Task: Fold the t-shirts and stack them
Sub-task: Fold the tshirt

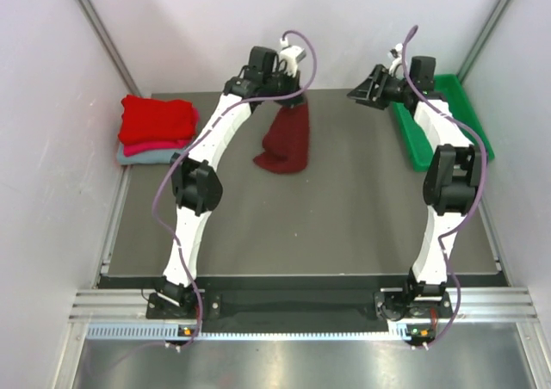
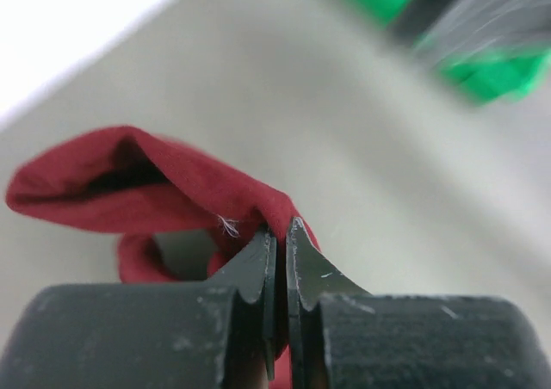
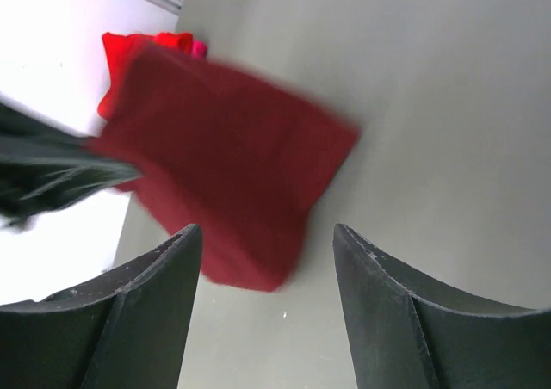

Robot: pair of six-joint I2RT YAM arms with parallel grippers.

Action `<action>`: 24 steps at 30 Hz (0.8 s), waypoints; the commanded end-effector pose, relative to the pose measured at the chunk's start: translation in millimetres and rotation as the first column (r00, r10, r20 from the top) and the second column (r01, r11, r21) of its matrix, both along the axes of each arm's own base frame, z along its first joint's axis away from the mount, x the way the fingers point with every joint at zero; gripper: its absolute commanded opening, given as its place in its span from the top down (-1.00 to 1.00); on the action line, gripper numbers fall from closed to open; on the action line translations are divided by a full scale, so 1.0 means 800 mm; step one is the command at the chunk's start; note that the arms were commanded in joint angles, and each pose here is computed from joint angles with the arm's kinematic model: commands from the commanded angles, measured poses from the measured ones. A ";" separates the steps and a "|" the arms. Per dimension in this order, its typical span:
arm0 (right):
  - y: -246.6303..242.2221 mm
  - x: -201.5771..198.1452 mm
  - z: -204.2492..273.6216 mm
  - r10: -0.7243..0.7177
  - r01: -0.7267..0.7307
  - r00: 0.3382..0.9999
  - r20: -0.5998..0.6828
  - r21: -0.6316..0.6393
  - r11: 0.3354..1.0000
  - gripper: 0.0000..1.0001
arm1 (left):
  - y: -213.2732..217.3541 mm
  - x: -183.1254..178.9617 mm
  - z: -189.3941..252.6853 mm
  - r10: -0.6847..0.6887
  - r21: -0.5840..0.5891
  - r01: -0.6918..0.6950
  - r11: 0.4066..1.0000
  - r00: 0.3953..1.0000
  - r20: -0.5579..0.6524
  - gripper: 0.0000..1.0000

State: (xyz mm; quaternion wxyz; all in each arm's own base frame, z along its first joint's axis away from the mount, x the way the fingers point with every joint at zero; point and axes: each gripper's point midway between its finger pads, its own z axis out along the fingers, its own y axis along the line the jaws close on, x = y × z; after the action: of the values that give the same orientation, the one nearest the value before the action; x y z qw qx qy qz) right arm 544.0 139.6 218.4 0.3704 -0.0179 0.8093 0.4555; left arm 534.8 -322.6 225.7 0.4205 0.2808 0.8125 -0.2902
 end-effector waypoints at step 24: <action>0.010 -0.031 0.028 0.033 -0.031 0.998 0.057 -0.035 0.999 -0.28 | 0.060 -0.123 -0.048 -0.084 0.138 0.102 0.985 0.988 -0.132 1.00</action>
State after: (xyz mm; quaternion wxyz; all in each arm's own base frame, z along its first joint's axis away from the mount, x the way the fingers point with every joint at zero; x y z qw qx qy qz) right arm 526.3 146.0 207.5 0.3543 -0.0272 0.8215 0.4459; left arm 457.6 -287.4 205.8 0.3763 0.3182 0.8242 -0.2791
